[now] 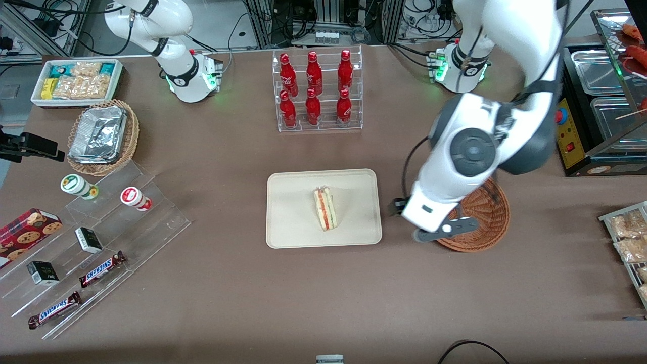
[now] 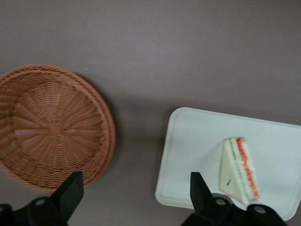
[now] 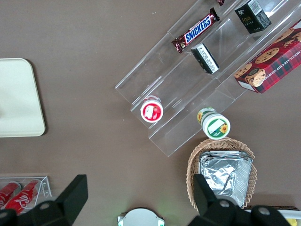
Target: Place sandwich from basket to tray
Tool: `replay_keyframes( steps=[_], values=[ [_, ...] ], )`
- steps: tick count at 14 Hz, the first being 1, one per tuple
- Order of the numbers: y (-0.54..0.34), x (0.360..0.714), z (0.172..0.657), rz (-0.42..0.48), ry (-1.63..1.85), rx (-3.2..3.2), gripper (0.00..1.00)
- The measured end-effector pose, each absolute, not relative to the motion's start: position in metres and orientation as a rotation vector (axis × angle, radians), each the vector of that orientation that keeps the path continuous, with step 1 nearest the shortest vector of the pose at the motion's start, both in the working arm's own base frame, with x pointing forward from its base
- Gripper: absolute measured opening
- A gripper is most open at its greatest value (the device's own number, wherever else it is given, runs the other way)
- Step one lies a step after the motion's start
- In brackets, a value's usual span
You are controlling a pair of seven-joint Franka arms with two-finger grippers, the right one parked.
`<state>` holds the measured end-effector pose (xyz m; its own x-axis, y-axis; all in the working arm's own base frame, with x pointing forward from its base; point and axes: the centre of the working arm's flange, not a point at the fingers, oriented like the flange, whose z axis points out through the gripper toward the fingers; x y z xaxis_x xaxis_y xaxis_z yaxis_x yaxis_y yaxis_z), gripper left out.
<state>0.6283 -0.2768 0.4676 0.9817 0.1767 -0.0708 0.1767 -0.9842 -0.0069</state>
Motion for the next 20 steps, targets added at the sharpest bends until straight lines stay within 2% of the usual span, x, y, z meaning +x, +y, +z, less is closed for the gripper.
replay_keyframes(
  steps=[6, 11, 14, 20],
  values=[
    [-0.213, 0.616, 0.496, 0.102, -0.121, -3.118, 1.0],
    [-0.118, 0.587, 0.559, 0.177, 0.003, -3.134, 1.0],
    [-0.07, 0.567, 0.596, 0.173, 0.092, -3.146, 1.0],
    [-0.038, 0.53, 0.634, 0.235, 0.078, -3.139, 1.0]
  ],
)
